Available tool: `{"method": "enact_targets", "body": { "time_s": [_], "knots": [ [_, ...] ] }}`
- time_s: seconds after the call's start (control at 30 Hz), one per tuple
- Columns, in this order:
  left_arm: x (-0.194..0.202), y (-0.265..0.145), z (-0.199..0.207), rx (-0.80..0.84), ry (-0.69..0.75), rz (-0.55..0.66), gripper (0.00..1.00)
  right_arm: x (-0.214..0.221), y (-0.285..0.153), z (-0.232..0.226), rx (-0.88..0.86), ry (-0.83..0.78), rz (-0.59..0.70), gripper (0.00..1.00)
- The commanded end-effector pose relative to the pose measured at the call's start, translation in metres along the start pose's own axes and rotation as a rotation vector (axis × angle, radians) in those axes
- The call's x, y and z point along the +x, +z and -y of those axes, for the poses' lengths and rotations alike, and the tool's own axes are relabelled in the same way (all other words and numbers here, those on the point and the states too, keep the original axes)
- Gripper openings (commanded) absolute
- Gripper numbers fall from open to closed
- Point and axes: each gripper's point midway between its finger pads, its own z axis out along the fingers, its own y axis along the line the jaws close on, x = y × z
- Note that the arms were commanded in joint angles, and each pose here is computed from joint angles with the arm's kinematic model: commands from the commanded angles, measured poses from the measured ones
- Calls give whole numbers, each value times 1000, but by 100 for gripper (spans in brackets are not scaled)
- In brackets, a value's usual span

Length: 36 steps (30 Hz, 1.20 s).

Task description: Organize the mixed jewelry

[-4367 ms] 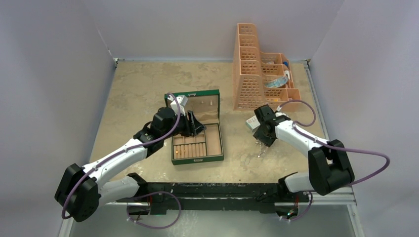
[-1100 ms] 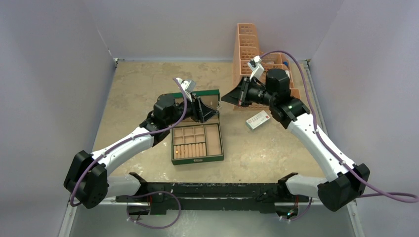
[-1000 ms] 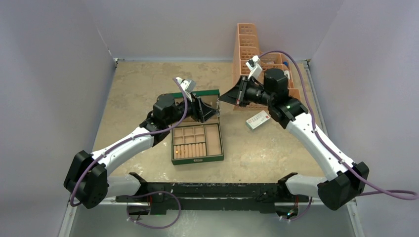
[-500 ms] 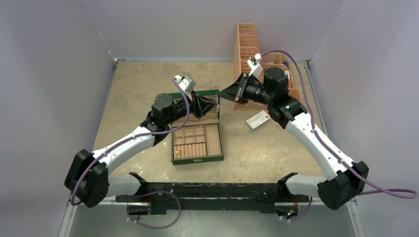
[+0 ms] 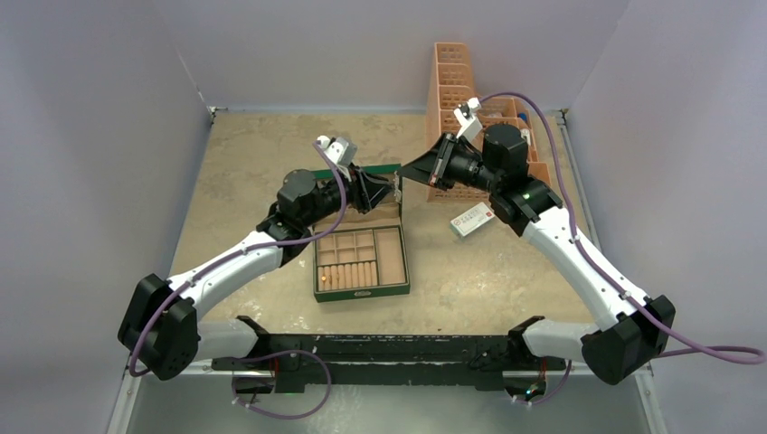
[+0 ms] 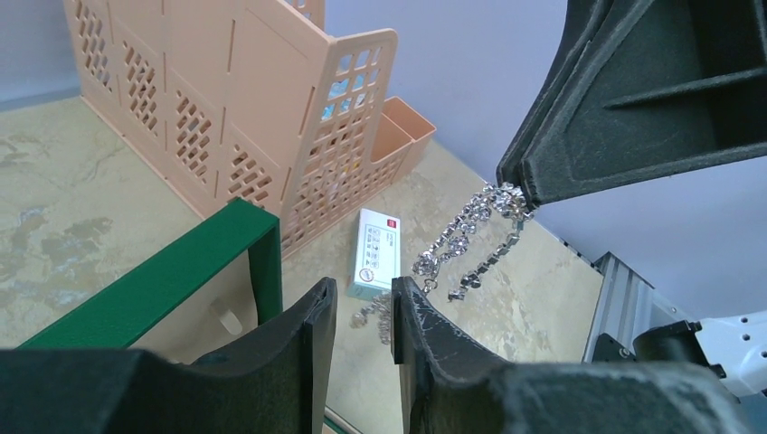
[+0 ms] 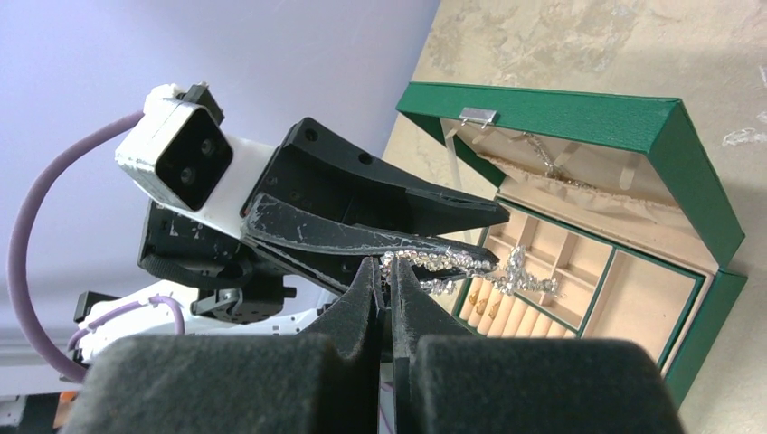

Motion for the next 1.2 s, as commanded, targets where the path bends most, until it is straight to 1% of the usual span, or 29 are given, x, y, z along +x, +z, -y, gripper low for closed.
{"method": "enact_targets", "body": {
  "time_s": [0.0,0.1,0.13,0.27,0.37,0.47,0.57,0.73,0.8,0.87,1.0,1.17],
  "knots": [
    [-39,-6,11,0,45,110,29,-19,-8,-25,-55,-40,83,0],
    [-40,-13,10,-13,48,123,30,-22,-7,-24,-48,-35,91,0],
    [-39,-15,11,-8,50,120,32,-22,-6,-23,-46,-33,91,0],
    [-33,-18,25,77,84,105,47,-22,-5,-22,-43,-25,93,0],
    [-28,-12,28,115,96,76,51,-23,-5,-23,-46,-22,96,0],
    [-26,-4,25,112,94,68,51,-23,-5,-24,-47,-21,98,0],
    [-29,1,20,90,91,78,47,-23,-5,-24,-48,-21,98,0],
    [-32,9,15,74,86,81,32,-22,-5,-22,-45,-17,98,0],
    [-33,12,12,61,79,82,27,-23,-5,-22,-44,-17,98,0],
    [-34,13,9,43,75,90,25,-23,-5,-22,-44,-15,99,0],
    [-38,15,5,23,73,102,25,-22,-5,-22,-44,-14,96,0],
    [-41,16,3,8,78,113,21,-22,-5,-22,-44,-13,97,0]
  ]
}}
